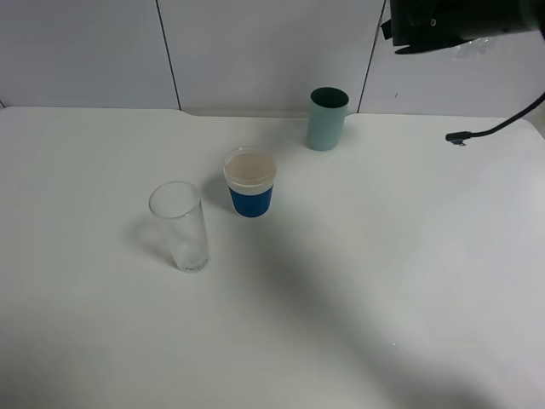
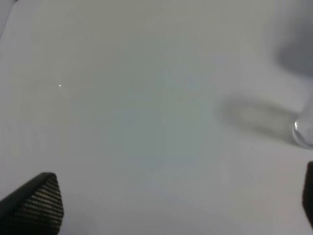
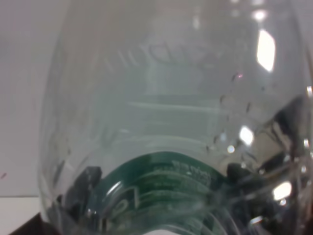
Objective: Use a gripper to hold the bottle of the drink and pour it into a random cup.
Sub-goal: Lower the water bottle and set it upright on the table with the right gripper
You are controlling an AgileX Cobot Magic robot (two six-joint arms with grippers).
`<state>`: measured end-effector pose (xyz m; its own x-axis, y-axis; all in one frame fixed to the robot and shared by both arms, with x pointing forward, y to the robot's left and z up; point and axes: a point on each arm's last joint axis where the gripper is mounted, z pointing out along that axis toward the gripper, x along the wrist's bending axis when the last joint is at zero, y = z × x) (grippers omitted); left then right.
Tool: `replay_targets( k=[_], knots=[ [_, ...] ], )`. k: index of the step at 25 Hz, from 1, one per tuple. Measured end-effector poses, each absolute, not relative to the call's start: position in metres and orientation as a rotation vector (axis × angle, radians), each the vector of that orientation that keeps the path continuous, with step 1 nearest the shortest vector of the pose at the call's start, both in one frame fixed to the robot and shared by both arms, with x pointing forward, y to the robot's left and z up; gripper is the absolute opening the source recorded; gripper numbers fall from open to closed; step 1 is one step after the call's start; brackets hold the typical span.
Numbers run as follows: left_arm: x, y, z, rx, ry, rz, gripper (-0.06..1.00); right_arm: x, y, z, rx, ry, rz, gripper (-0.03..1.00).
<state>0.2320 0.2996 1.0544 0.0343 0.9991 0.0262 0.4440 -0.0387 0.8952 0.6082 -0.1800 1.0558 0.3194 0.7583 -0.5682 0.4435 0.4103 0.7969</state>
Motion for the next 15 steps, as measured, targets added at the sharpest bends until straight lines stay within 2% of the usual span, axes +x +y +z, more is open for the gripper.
replay_targets(
  k=[15],
  knots=[
    [0.232,0.300,1.054,1.580,1.502,0.960,0.99,0.544,-0.208,1.088,1.318,1.307,0.545,0.53]
  ],
)
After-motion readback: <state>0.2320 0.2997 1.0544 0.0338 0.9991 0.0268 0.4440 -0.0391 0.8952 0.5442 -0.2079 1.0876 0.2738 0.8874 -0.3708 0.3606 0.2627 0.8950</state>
